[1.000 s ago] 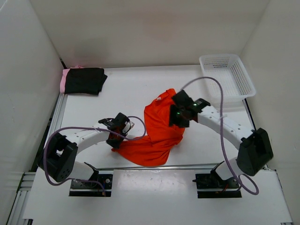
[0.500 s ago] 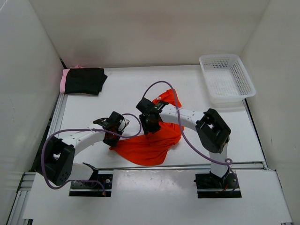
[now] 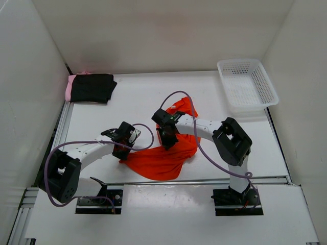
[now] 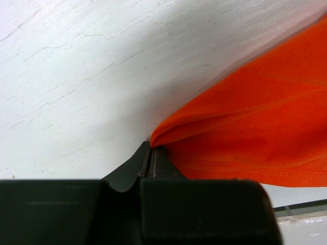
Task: Fold and stack the t-shirts
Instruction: Flatten out the tshirt
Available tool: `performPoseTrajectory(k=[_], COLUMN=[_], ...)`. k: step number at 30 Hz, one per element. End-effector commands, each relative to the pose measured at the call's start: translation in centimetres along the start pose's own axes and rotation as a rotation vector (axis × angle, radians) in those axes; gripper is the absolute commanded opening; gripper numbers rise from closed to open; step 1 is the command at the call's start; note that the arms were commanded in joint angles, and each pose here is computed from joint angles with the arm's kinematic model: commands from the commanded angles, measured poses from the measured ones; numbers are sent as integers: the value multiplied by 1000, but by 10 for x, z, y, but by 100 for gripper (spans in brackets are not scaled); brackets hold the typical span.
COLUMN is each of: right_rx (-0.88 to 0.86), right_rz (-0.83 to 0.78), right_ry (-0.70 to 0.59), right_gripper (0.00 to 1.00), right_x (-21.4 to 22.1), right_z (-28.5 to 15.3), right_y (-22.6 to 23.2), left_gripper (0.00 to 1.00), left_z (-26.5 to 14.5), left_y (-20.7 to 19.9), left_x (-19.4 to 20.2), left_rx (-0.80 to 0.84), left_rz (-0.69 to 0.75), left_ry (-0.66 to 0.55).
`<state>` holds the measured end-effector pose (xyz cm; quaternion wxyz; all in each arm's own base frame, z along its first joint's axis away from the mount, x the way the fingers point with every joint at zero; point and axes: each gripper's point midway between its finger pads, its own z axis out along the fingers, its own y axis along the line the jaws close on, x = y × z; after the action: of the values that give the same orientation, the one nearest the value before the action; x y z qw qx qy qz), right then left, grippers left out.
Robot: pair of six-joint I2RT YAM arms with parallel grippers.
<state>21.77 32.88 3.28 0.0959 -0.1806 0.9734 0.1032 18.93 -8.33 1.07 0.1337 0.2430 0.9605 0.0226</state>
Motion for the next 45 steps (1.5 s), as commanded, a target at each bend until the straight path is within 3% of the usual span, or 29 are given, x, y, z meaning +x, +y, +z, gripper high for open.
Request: performPoseTrajectory(k=[1,5,11,16,20,22,23,25,29,33,39,45], right_rx=[0,17,86,157,194,225,239,247,226,108,57,122], right_rz=[46,158,424,673,855,953,980,1044,1049,926,705,670], right_ry=[-20,-115,-263,-334,-290,-231,-204,-183,-256,-348,-255,-137], right_gripper=[0,0,0,0,0,16,39,53,55,58,72,76], right_x=[0,-17,-8,37,82,105,113,118,103,67,47,40], right_z=[-16,-44,-89,-105,-96,-87,-84,-83,-93,-100,-84,-61], right_y=[-11,-41,-128,-206,-242,-255,-259,-267,-266,-248,-200,-191], left_gripper=[10,10,10,10,10,10,10,10,10,10,10,10], left_z=[2,0,-5,-19,-36,-44,-46,-50,-50,-50,-48,-46], left_y=[4,8,21,38,38,33,31,27,26,24,24,24], left_x=[2,0,-8,-26,-44,-50,-52,-54,-54,-55,-51,-48], left_rx=[-6,-27,-80,-172,-196,-170,-161,-144,-135,-126,-126,-126], left_rz=[-17,-18,-42,-54,-31,-22,-22,-12,-9,-9,-7,-5], left_ry=[-2,-11,-36,-92,-145,-151,-153,-153,-144,-144,-135,-126])
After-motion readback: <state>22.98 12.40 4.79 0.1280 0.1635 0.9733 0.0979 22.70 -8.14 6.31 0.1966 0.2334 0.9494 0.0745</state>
